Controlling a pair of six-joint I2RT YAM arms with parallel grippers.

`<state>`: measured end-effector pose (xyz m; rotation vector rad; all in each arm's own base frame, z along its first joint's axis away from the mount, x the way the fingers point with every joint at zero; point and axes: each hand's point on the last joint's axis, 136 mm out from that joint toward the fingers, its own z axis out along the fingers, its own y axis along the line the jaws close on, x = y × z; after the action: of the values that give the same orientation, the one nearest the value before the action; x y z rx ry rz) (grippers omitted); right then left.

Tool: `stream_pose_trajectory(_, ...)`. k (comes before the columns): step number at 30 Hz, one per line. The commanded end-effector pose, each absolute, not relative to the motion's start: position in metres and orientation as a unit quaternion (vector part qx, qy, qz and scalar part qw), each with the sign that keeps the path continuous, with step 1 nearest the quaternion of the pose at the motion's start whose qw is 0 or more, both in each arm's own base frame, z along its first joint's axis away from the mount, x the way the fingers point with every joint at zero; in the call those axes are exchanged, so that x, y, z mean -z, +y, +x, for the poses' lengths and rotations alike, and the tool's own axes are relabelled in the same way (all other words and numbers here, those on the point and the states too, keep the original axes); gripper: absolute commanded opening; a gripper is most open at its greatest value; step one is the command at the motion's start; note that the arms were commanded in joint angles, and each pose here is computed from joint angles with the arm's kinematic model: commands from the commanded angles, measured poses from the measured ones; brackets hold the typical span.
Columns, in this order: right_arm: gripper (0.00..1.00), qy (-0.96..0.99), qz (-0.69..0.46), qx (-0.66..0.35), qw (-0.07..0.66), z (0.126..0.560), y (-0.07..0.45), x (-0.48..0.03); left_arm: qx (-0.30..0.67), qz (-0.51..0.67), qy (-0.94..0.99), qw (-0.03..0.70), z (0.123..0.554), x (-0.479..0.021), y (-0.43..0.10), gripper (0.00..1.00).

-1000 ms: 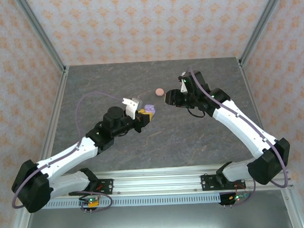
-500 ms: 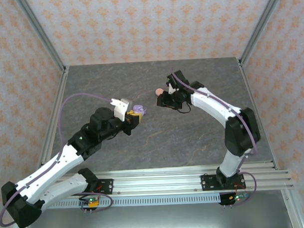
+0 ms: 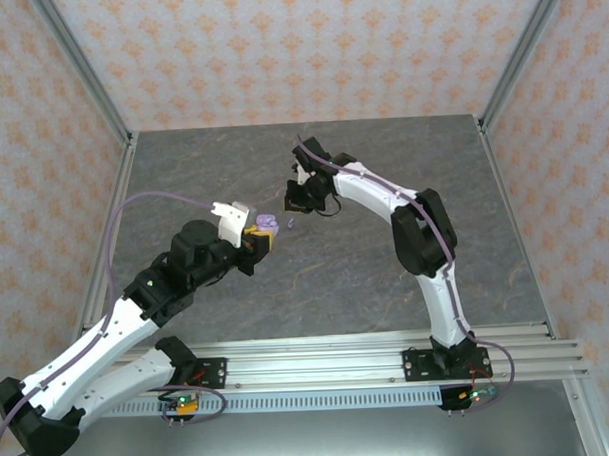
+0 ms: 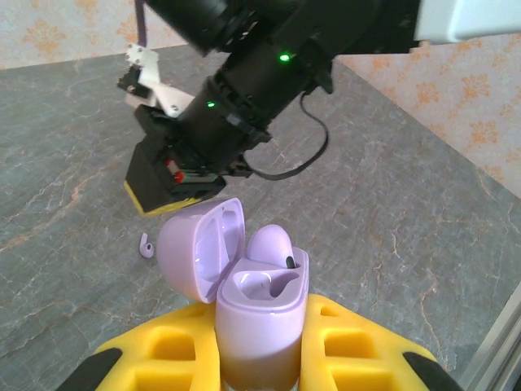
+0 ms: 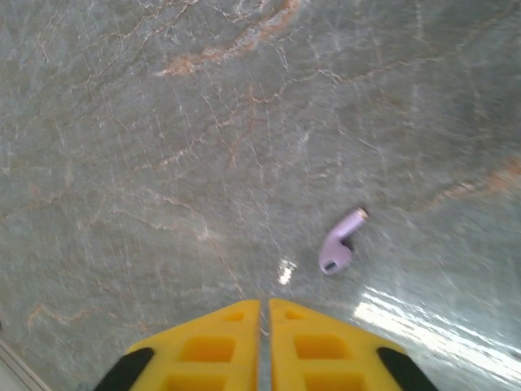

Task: Insert the wireless bluetooth earbuds into the charging case

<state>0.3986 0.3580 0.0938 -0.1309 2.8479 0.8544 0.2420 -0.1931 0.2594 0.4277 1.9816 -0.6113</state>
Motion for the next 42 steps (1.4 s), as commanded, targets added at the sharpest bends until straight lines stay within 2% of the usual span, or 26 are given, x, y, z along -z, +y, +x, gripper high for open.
stream_pose_trajectory(1,0.07,0.962,-0.054,-0.260,0.059,0.399,0.360,-0.080,0.246,0.174,0.808,0.506,0.242,-0.269,-0.189,0.17)
stream_pose_trajectory(6,0.02,0.968,-0.063,-0.236,0.050,0.414,0.367,-0.063,0.246,0.173,0.807,0.508,0.243,-0.269,-0.189,0.17)
stream_pose_trajectory(20,0.02,0.974,-0.069,-0.214,0.009,0.415,0.371,-0.022,0.247,0.170,0.807,0.510,0.244,-0.268,-0.189,0.17)
stream_pose_trajectory(31,0.02,0.990,-0.080,-0.119,0.017,0.407,0.330,-0.022,0.247,0.169,0.806,0.510,0.244,-0.268,-0.189,0.17)
stream_pose_trajectory(42,0.03,0.989,-0.092,-0.113,0.012,0.388,0.316,-0.036,0.253,0.167,0.804,0.511,0.245,-0.270,-0.191,0.17)
